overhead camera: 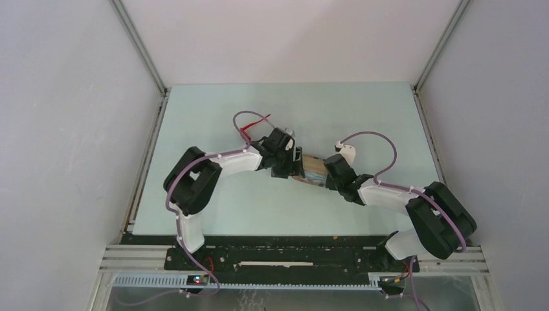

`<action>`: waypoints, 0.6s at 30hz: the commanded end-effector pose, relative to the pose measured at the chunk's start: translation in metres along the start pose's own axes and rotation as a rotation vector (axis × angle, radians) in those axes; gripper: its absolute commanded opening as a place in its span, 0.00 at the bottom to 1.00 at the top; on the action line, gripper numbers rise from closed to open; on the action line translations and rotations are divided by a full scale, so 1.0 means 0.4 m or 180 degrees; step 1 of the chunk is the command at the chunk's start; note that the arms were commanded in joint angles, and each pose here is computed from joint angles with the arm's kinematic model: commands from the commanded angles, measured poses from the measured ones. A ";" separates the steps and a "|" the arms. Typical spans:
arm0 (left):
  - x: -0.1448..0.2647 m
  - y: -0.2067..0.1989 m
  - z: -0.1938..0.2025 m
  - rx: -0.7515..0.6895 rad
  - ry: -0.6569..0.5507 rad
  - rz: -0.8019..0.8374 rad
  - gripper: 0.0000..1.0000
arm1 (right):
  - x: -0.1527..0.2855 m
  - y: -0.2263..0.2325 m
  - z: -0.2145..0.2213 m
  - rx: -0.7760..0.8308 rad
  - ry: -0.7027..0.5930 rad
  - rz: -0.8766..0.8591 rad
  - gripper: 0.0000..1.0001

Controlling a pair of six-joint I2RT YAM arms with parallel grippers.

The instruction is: Organize the sunglasses

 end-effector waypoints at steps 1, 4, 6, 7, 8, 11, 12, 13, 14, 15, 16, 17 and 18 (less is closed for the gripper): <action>-0.022 -0.034 -0.061 0.0052 -0.0215 -0.0006 0.74 | 0.001 -0.010 -0.001 0.0071 -0.0046 0.0064 0.00; -0.030 -0.036 -0.060 0.0064 -0.0239 -0.0005 0.74 | 0.002 -0.010 -0.001 0.0075 -0.0043 0.0062 0.00; -0.035 -0.037 -0.055 0.0071 -0.0240 -0.0007 0.73 | 0.001 -0.009 0.001 0.0083 -0.0039 0.0060 0.00; -0.038 -0.036 -0.053 0.0081 -0.0236 -0.0011 0.72 | 0.001 -0.008 0.001 0.0088 -0.0037 0.0056 0.00; -0.040 -0.035 -0.052 0.0082 -0.0235 -0.0014 0.70 | 0.001 -0.008 0.002 0.0095 -0.0032 0.0054 0.00; -0.048 -0.026 -0.047 0.0102 -0.0226 -0.0051 0.68 | 0.001 -0.006 0.003 0.0097 -0.0029 0.0041 0.00; -0.049 -0.027 -0.046 0.0104 -0.0226 -0.0046 0.68 | 0.001 -0.005 0.003 0.0098 -0.0029 0.0037 0.00; -0.048 -0.027 -0.047 0.0113 -0.0236 -0.0040 0.68 | 0.001 -0.005 0.003 0.0096 -0.0029 0.0039 0.00; -0.048 -0.030 -0.046 0.0117 -0.0247 -0.0024 0.69 | 0.001 -0.005 0.003 0.0096 -0.0029 0.0039 0.00; -0.046 -0.032 -0.048 0.0119 -0.0264 -0.0010 0.69 | 0.000 -0.006 0.004 0.0096 -0.0026 0.0044 0.00; -0.045 -0.034 -0.051 0.0122 -0.0281 -0.0001 0.69 | 0.001 -0.006 0.004 0.0099 -0.0025 0.0045 0.00; -0.047 -0.033 -0.051 0.0123 -0.0278 0.0003 0.70 | 0.001 -0.006 0.005 0.0101 -0.0024 0.0047 0.00; -0.050 -0.035 -0.052 0.0116 -0.0269 0.0008 0.70 | 0.001 -0.006 0.005 0.0101 -0.0025 0.0049 0.00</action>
Point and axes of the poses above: each gripper's point midway between its finger pads, its own x axis back along the fingers, its own y axis along the line the jaws close on, z = x × y, the point moved 1 cm from there along x, back along the fingers, and after that the axes turned 7 degrees about -x, right-handed, at the moved point
